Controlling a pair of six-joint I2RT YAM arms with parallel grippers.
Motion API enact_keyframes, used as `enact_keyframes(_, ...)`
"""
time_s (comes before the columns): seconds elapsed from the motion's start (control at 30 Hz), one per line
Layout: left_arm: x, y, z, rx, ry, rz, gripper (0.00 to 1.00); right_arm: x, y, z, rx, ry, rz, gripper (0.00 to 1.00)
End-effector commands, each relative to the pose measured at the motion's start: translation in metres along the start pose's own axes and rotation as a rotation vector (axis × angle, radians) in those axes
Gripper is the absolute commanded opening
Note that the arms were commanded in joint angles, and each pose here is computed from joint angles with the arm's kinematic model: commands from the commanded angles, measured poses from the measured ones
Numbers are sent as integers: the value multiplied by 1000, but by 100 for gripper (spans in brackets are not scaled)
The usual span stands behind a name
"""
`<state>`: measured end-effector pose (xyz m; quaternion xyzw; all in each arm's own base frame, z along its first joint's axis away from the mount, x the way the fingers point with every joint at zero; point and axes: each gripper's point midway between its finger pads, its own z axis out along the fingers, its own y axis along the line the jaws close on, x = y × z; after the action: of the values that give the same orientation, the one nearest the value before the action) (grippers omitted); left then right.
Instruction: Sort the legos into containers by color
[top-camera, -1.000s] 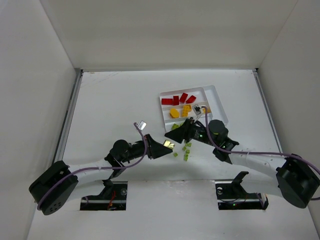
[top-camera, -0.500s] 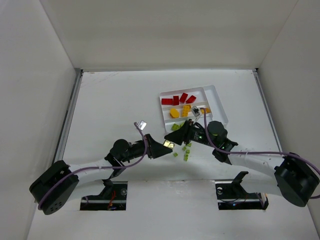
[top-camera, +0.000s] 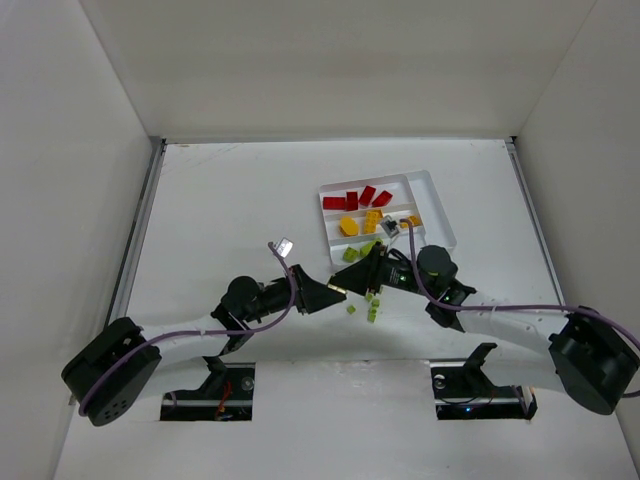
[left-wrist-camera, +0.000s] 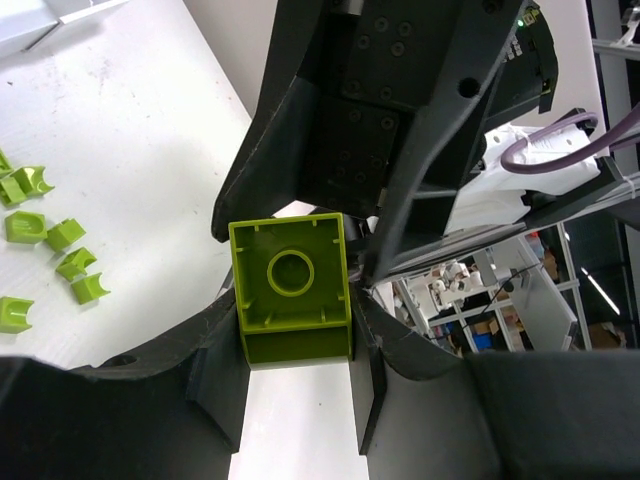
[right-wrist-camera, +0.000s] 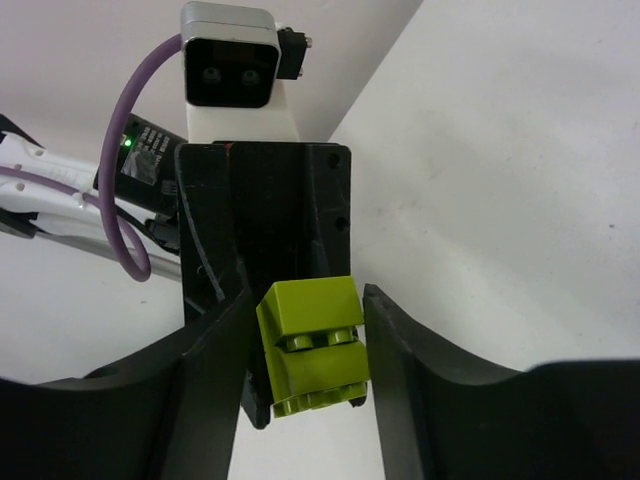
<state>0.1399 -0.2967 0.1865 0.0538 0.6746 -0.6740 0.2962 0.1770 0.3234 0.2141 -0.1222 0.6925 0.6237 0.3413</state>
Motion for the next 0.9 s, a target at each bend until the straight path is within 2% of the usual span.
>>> enact_keyframes(0.0,-14,-30,7,106,-33,53,16,-10,20,5,-81,-27,-45,50)
enact_keyframes(0.13,-14,-30,6,108,-34,53,17,-12,20,4,-78,-46,-41,42)
enact_keyframes(0.2,-15,-29,5,105,-37,48,21,-18,18,1,-68,-78,-37,37)
enact_keyframes(0.5,-21,-19,5,64,-77,31,52,-52,16,-9,-17,-255,-34,36)
enact_keyframes(0.87,-38,-12,8,21,-228,-6,54,-56,2,-6,80,-372,-37,36)
